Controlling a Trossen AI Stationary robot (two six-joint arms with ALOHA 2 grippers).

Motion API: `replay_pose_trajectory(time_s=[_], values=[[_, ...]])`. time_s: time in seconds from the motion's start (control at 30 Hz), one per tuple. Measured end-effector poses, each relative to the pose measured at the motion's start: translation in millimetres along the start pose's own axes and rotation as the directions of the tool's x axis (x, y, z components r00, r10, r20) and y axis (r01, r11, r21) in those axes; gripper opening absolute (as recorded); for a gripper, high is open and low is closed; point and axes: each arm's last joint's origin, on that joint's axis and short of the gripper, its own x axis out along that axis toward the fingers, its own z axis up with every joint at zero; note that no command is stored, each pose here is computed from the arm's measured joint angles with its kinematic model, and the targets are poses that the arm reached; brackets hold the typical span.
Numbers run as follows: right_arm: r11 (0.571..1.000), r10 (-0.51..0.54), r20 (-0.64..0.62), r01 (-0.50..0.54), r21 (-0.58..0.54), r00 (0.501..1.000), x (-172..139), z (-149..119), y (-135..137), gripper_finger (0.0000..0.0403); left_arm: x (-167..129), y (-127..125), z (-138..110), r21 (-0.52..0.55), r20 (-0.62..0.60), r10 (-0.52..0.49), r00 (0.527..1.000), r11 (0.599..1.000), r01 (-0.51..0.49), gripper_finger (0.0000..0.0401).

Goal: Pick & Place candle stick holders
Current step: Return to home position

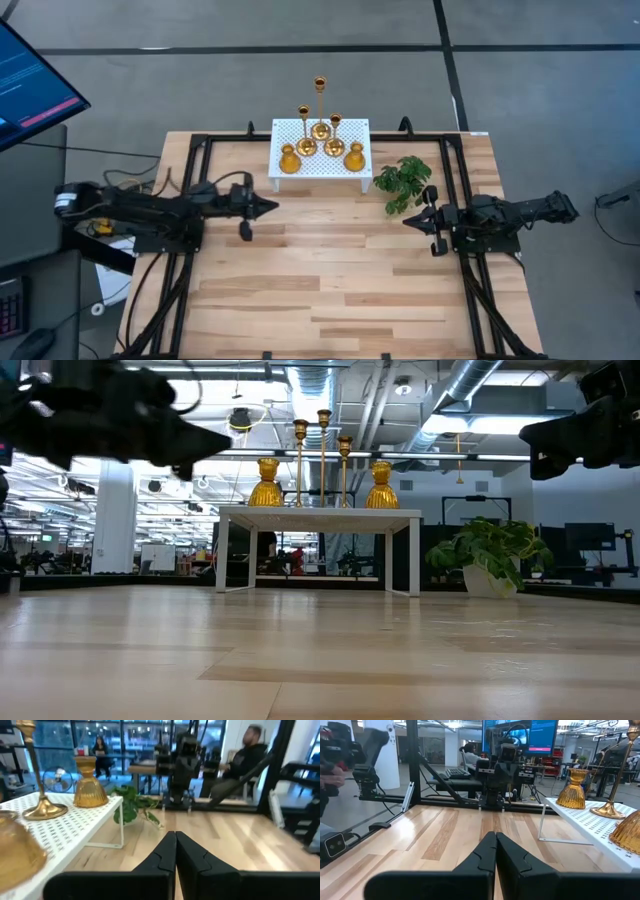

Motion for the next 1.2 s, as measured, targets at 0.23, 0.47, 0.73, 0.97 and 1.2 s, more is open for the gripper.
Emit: replay_pose_trajectory(time_s=[0.23,0.47,0.73,0.97,1.2], values=[[1.0,0.0,0.0,0.0,0.0,1.0,0,0,0,0.0,-36,-3,1,-0.032,0.159,-0.002,0.987,0.999,0.007,0.0004],[1.0,-0.001,0.0,0.001,0.015,1.0,0,0,0,0.0,-47,-5,4,0.003,0.164,-0.047,0.985,0.999,0.047,0.0004],[1.0,-0.001,0.0,0.001,0.011,1.0,0,0,0,0.0,-49,-5,-6,0.02,0.056,-0.044,0.997,0.999,0.043,0.0004],[1.0,-0.002,-0.001,0.002,0.011,1.0,0,0,0,0.0,-49,-5,-7,0.016,0.042,-0.042,0.998,0.999,0.041,0.0004],[1.0,-0.002,-0.001,0.002,0.011,1.0,0,0,0,0.0,-47,-5,-10,0.013,0.017,-0.042,0.999,0.999,0.042,0.0004]])
